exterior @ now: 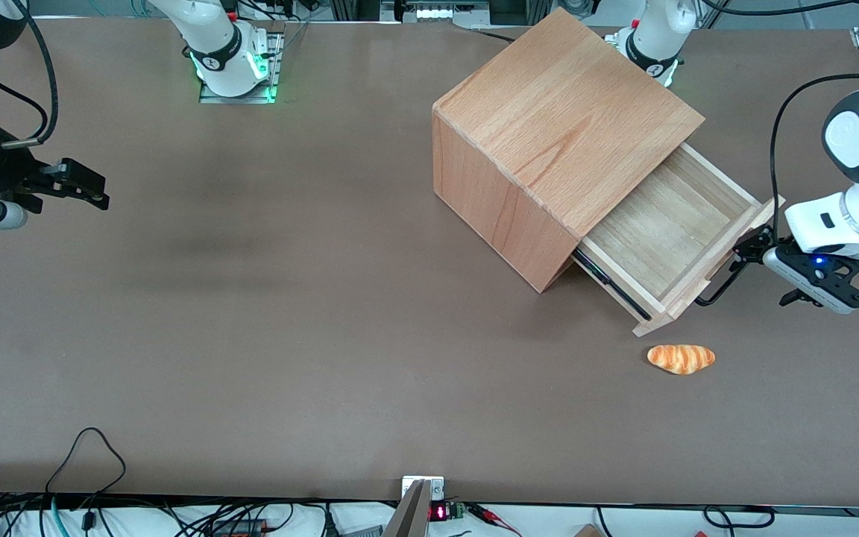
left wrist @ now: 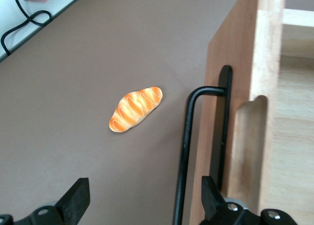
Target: Open top drawer with left arm
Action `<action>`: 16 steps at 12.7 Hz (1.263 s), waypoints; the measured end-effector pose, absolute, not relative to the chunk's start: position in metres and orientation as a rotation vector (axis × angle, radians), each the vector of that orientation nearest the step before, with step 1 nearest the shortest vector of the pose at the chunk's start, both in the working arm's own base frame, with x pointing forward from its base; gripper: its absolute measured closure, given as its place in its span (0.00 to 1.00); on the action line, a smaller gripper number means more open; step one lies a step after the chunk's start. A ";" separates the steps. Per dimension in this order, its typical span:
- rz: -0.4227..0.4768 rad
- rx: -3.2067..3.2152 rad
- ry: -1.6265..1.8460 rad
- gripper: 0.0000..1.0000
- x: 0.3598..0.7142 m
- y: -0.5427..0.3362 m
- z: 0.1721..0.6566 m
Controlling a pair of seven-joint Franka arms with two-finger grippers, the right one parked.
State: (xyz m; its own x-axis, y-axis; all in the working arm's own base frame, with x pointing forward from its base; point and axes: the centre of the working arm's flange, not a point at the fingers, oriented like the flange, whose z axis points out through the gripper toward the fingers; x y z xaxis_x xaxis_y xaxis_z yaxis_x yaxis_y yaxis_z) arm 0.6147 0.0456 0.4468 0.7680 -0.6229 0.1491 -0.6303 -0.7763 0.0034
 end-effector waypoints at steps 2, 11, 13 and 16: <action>0.181 2.891 -1.022 0.00 0.614 0.044 0.461; 0.082 3.050 -0.429 0.00 0.563 0.052 0.573; 0.051 3.070 -0.289 0.00 0.549 0.055 0.587; 0.016 3.076 -0.087 0.00 0.536 0.057 0.598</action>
State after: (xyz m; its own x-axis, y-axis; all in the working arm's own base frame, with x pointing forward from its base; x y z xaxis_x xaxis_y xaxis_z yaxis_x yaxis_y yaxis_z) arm 0.5362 0.0565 0.5984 0.9983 -0.0562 0.0120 -0.0569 -0.9963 0.0638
